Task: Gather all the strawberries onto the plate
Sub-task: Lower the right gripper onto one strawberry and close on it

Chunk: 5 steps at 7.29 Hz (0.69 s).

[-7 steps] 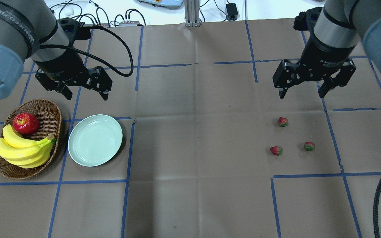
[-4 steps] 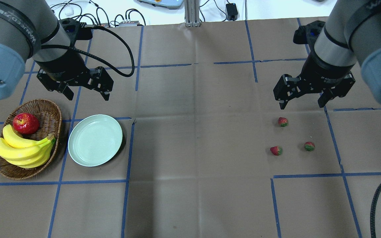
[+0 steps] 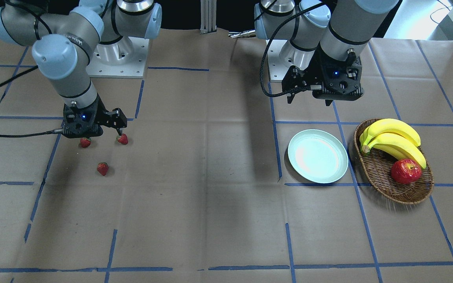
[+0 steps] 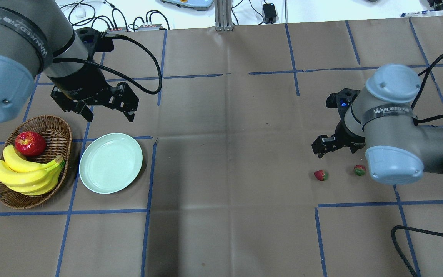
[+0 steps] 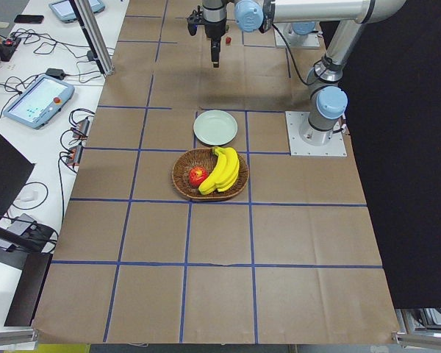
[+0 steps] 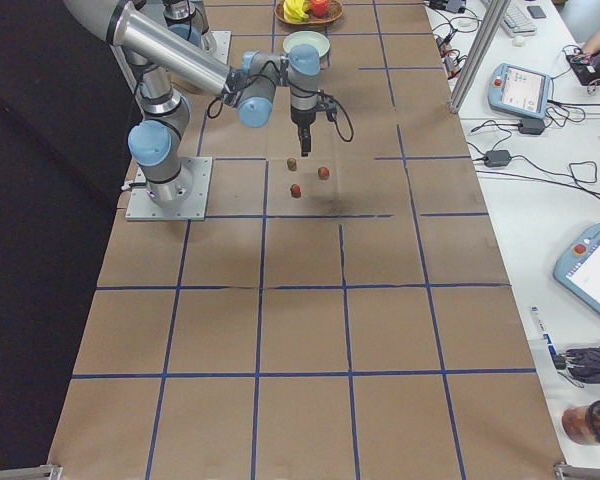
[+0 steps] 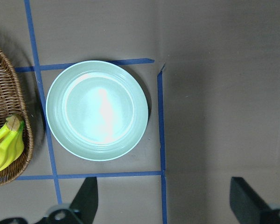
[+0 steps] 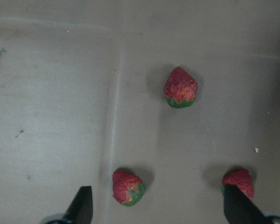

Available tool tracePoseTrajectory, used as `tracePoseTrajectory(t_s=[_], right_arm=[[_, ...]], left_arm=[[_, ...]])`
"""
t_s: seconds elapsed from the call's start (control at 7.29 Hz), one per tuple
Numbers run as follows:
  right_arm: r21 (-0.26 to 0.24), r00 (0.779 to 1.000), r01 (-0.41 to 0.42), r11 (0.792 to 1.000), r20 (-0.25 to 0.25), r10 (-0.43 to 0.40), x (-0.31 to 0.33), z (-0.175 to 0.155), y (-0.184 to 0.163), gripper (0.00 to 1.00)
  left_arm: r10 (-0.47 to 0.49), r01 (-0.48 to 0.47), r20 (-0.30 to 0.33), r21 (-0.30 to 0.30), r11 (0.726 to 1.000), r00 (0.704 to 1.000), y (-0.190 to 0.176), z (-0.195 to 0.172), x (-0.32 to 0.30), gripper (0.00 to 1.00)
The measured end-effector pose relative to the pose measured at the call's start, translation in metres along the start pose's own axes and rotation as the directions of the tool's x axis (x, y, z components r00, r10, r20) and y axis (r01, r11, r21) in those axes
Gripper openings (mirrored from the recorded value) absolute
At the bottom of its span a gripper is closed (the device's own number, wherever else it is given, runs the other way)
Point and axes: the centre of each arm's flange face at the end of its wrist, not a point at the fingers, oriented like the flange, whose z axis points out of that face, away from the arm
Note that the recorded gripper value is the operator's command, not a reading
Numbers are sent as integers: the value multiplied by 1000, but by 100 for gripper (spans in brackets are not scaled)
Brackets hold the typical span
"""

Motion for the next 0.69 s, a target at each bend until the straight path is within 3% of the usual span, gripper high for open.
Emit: tracePoseTrajectory(t_s=[0.14, 0.41, 0.55, 0.69], right_arm=[[-20, 1000, -19, 1000, 7, 19, 0, 30, -1, 100], [-56, 999, -37, 998, 12, 37, -8, 55, 4, 99], [-74, 999, -37, 997, 14, 38, -11, 62, 10, 83], [-86, 999, -37, 996, 15, 39, -12, 66, 14, 56]], left_arm=[[-2, 2, -1, -2, 1000, 1000, 2, -1, 0, 100], [-3, 3, -1, -1, 1000, 1000, 4, -2, 0, 100], [-2, 2, -3, -3, 1000, 1000, 4, -1, 0, 100], [-2, 2, -4, -5, 1000, 1000, 3, 0, 0, 100]])
